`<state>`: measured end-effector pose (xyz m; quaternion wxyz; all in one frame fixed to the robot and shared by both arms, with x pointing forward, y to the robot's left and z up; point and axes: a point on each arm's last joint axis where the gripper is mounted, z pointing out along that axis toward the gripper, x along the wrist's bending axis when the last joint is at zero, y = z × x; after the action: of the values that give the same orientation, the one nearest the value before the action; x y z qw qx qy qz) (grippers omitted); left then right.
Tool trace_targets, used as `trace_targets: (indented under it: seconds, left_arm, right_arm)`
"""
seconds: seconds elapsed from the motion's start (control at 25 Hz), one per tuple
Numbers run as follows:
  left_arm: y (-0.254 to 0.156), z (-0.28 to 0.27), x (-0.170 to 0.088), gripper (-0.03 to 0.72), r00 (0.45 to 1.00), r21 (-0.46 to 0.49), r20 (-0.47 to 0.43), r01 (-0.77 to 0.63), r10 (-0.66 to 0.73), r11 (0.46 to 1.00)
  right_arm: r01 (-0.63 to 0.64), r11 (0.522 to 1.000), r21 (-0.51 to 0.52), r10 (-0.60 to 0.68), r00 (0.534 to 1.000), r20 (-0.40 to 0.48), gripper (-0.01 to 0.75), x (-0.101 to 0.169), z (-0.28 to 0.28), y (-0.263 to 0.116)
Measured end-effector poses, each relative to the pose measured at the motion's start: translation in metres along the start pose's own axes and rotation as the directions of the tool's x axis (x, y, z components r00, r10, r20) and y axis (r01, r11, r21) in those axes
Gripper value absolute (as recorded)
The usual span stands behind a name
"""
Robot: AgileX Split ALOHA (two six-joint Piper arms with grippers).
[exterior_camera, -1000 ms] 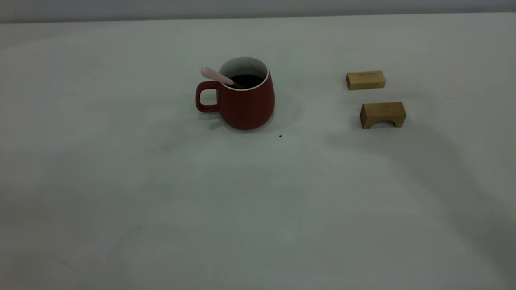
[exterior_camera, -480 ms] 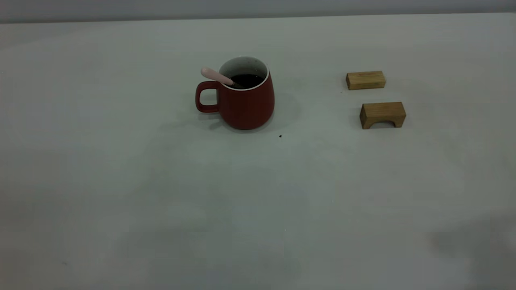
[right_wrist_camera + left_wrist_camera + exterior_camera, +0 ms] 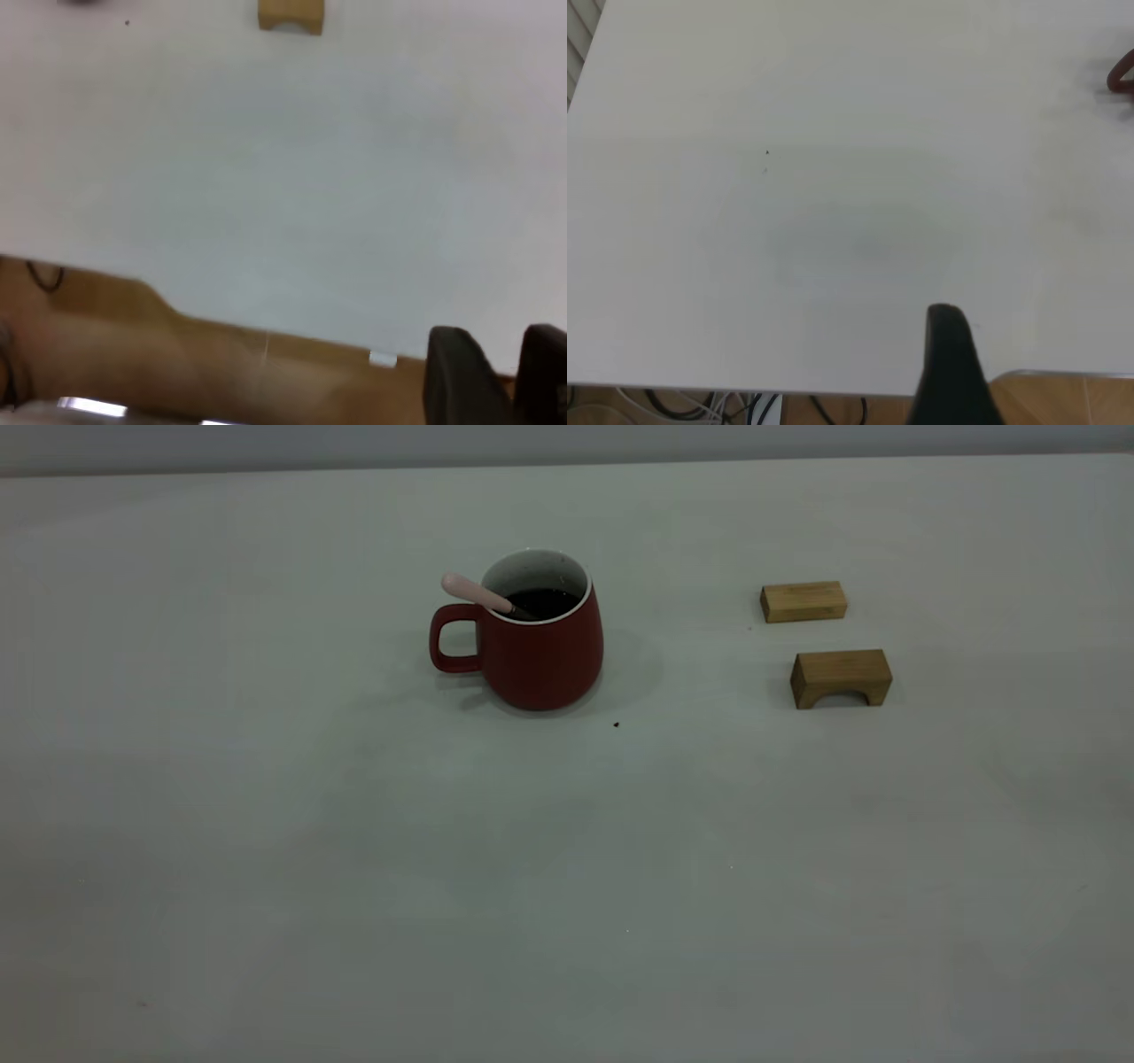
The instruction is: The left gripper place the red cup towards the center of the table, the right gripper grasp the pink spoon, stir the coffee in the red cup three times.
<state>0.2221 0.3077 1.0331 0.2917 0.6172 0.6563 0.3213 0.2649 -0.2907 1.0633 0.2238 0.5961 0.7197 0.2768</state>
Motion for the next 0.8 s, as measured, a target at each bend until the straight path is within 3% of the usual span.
trace_targets:
  seconds: [0.4, 0.8]
  left_arm:
    - [0.0, 0.0, 0.0, 0.585, 1.0, 0.0, 0.0, 0.0, 0.0, 1.0]
    - [0.0, 0.0, 0.0, 0.585, 1.0, 0.0, 0.0, 0.0, 0.0, 1.0]
  right_arm:
    - [-0.05, 0.981, -0.188, 0.064, 0.995, 0.072, 0.201, 0.0, 0.005, -0.032]
    - [-0.05, 0.968, -0.246, 0.074, 0.993, 0.088, 0.215, 0.002, 0.0, -0.038]
